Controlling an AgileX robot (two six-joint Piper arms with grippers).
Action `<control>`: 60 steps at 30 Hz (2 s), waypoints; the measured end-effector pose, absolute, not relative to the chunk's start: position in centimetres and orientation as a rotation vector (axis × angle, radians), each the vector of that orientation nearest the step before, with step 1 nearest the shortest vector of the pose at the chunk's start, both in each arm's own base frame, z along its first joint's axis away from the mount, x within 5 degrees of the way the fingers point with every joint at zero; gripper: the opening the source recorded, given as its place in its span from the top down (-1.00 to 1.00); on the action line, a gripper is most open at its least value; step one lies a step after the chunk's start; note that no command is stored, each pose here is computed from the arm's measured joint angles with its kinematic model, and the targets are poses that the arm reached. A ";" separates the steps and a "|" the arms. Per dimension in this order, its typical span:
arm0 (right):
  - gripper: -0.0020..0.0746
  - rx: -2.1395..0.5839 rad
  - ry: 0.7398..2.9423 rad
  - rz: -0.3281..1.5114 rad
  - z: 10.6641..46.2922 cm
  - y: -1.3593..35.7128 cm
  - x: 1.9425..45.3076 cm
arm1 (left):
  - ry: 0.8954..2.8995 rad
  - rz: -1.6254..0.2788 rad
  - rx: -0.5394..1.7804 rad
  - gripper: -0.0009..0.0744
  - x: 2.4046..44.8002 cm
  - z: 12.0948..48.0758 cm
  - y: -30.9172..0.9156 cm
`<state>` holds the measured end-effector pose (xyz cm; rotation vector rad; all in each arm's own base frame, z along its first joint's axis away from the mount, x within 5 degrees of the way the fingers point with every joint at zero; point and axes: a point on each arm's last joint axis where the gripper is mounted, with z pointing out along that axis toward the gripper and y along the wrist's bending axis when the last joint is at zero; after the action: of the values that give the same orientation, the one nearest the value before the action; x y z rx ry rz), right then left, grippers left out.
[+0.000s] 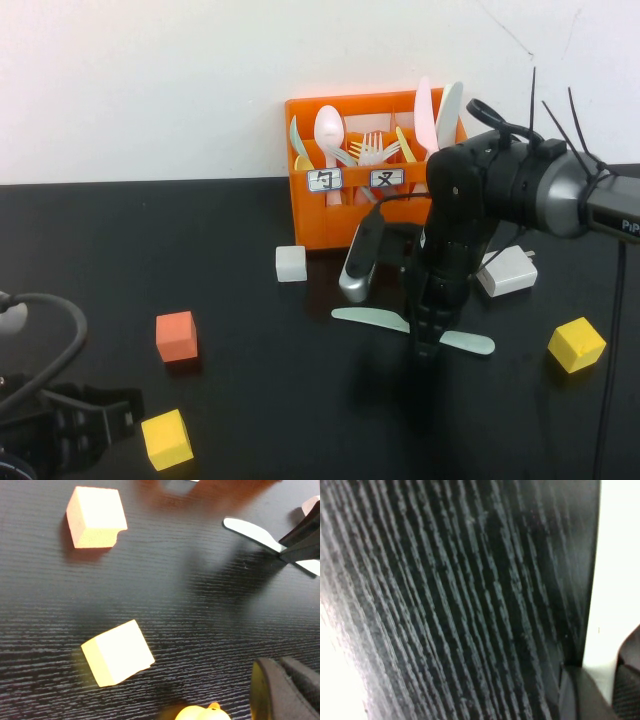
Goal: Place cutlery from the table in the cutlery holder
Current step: Pick up the knife, then place the knife on the box
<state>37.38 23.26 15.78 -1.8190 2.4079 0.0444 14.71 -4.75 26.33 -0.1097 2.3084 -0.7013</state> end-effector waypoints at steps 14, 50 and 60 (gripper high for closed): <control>0.64 -1.642 2.519 0.108 16.2 23.5 37.2 | 2.306 -0.712 -0.115 0.98 14.7 26.4 -4.8; 0.64 -0.974 1.782 0.467 35.2 24.8 35.7 | 2.307 -0.708 -0.112 0.98 14.7 26.3 -4.8; 0.64 -0.663 1.596 0.302 37.4 23.6 37.8 | 2.306 -0.713 -0.116 0.98 14.7 26.4 -4.8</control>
<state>37.81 23.62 37.39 -0.6628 1.5958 0.3023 14.71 -4.80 26.36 -0.1158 2.3058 -0.7130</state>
